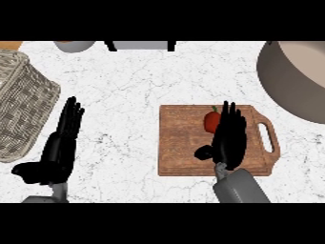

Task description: Pick the bell pepper from the cutting board and place it in the pot

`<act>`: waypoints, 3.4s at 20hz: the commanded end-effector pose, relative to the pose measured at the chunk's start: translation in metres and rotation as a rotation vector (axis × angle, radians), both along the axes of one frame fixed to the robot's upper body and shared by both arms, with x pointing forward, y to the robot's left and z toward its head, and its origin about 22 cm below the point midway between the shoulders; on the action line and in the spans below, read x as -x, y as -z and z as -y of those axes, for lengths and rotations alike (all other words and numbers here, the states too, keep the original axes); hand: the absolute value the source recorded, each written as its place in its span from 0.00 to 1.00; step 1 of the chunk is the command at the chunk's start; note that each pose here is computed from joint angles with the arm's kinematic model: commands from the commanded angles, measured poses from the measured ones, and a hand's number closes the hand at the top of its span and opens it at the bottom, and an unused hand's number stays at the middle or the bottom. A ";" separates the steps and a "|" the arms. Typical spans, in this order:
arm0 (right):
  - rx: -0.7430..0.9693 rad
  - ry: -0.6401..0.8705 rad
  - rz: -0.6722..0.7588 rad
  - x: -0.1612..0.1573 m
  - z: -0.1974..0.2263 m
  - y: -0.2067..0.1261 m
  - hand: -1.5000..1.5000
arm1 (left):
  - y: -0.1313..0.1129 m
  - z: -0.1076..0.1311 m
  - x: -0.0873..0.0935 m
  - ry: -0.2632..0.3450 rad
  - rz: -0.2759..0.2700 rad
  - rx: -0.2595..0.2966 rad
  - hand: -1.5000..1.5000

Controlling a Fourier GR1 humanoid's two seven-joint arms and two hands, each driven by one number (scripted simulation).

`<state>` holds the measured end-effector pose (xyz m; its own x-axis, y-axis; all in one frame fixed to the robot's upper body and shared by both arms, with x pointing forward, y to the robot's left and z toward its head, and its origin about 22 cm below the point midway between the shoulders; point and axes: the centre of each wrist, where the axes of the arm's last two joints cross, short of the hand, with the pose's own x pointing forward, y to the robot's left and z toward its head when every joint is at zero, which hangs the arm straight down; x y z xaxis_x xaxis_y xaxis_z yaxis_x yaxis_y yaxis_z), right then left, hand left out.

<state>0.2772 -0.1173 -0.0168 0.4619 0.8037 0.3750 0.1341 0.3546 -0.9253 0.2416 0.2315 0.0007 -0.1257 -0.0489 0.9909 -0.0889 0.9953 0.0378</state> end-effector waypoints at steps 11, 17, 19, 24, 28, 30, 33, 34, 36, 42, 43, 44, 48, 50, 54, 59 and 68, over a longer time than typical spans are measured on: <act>0.152 -0.031 0.160 -0.030 0.014 0.018 1.00 | 0.004 0.013 -0.007 -0.007 -0.008 -0.001 0.50; 0.131 0.062 0.108 -0.077 0.031 -0.015 1.00 | -0.017 0.004 -0.014 -0.003 0.013 -0.008 0.50; 0.035 0.227 0.016 -0.107 0.064 -0.046 1.00 | -0.016 0.020 -0.012 0.046 0.044 0.006 0.50; -0.045 0.466 -0.075 -0.139 0.122 -0.091 1.00 | -0.021 0.024 -0.014 0.082 0.080 0.008 0.50; 0.014 0.574 -0.058 -0.160 0.154 -0.130 1.00 | -0.020 0.032 -0.015 0.137 0.069 -0.004 0.50; 0.085 0.623 -0.034 -0.162 0.178 -0.141 1.00 | -0.027 0.036 -0.015 0.148 0.093 -0.002 0.50; 0.137 0.664 0.068 -0.172 0.181 -0.169 1.00 | -0.023 0.044 -0.018 0.181 0.086 0.002 0.50; 0.180 0.672 0.084 -0.174 0.186 -0.182 1.00 | -0.023 0.041 -0.016 0.181 0.077 -0.004 0.50; 0.240 0.701 0.129 -0.178 0.179 -0.188 1.00 | -0.028 0.053 -0.019 0.202 0.101 0.002 0.50; 0.351 0.819 0.134 -0.185 0.190 -0.216 1.00 | -0.027 0.058 -0.021 0.215 0.082 -0.008 0.50; 0.352 0.848 0.143 -0.184 0.194 -0.214 1.00 | -0.029 0.052 -0.023 0.199 0.085 -0.011 0.50; 0.375 0.868 0.144 -0.185 0.197 -0.218 1.00 | -0.029 0.051 -0.024 0.199 0.078 -0.013 0.50; 0.390 0.941 0.154 -0.185 0.205 -0.222 1.00 | -0.023 0.054 -0.021 0.199 0.076 -0.010 0.50; 0.398 0.979 0.141 -0.187 0.204 -0.236 1.00 | -0.023 0.047 -0.023 0.183 0.070 -0.004 0.50; 0.418 1.039 0.121 -0.183 0.221 -0.226 1.00 | -0.020 0.049 -0.019 0.170 0.054 -0.013 0.50; 0.414 1.087 0.116 -0.179 0.230 -0.211 1.00 | -0.021 0.035 -0.020 0.128 0.058 -0.021 0.50; 0.374 1.108 0.091 -0.166 0.259 -0.189 1.00 | -0.009 0.030 -0.015 0.106 0.037 -0.019 0.50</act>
